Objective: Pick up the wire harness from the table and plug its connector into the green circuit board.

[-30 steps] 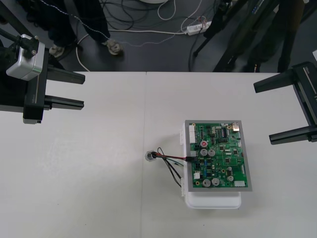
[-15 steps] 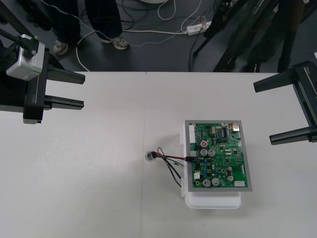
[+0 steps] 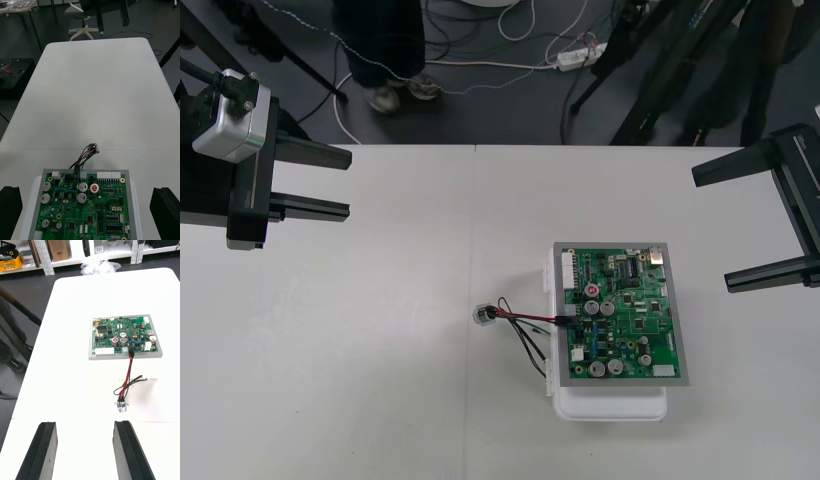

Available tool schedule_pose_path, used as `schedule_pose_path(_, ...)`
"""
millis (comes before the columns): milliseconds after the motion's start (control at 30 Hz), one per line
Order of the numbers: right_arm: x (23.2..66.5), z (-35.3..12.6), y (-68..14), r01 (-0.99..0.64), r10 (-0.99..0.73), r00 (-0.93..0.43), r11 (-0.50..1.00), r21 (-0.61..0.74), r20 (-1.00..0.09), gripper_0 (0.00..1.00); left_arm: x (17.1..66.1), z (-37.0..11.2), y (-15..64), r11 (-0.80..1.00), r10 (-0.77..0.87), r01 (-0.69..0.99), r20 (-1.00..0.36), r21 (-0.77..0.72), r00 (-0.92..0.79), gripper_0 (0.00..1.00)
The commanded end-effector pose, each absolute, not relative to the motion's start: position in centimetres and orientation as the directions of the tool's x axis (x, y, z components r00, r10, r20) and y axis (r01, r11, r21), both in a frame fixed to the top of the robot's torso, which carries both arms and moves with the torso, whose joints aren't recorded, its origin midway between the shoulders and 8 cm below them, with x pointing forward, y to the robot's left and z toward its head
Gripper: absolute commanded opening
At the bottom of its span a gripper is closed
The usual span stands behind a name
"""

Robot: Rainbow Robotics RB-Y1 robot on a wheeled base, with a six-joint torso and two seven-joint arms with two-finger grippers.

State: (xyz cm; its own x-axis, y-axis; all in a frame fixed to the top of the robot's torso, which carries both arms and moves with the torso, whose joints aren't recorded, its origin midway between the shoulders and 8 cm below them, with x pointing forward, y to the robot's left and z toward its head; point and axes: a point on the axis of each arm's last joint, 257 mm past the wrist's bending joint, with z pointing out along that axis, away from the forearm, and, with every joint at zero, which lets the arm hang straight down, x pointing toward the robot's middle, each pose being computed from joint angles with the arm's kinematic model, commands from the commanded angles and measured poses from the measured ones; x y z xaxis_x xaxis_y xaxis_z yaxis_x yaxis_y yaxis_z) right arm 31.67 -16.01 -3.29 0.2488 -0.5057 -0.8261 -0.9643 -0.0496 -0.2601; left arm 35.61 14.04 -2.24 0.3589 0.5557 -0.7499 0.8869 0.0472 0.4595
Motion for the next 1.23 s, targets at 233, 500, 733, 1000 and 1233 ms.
schedule_pose_path(233,32.11,-1.39,-16.39,-0.935,-0.505,0.334,-0.071,-0.347,-0.796,1.0,36.2,-0.41,13.55,0.074,0.534,0.86,-0.748,0.505,0.394,0.44)
schedule_pose_path(500,32.11,-1.39,-16.39,-0.935,-0.505,0.334,-0.071,-0.347,-0.796,1.0,36.2,-0.41,13.55,0.074,0.534,0.86,-0.748,0.505,0.394,0.44)
schedule_pose_path(733,32.11,-1.39,-16.39,-0.935,-0.505,0.334,-0.071,-0.347,-0.796,1.0,36.2,-0.41,13.55,0.074,0.534,0.86,-0.748,0.505,0.394,0.44)
schedule_pose_path(1000,32.11,-1.39,-16.39,-0.935,-0.505,0.334,-0.071,-0.347,-0.796,1.0,36.2,-0.41,13.55,0.074,0.534,0.86,-0.748,0.505,0.394,0.44)
schedule_pose_path(1233,32.11,-1.39,-16.39,-0.935,-0.505,0.334,-0.071,-0.347,-0.796,1.0,36.2,-0.41,13.55,0.074,0.534,0.86,-0.748,0.505,0.394,0.44)
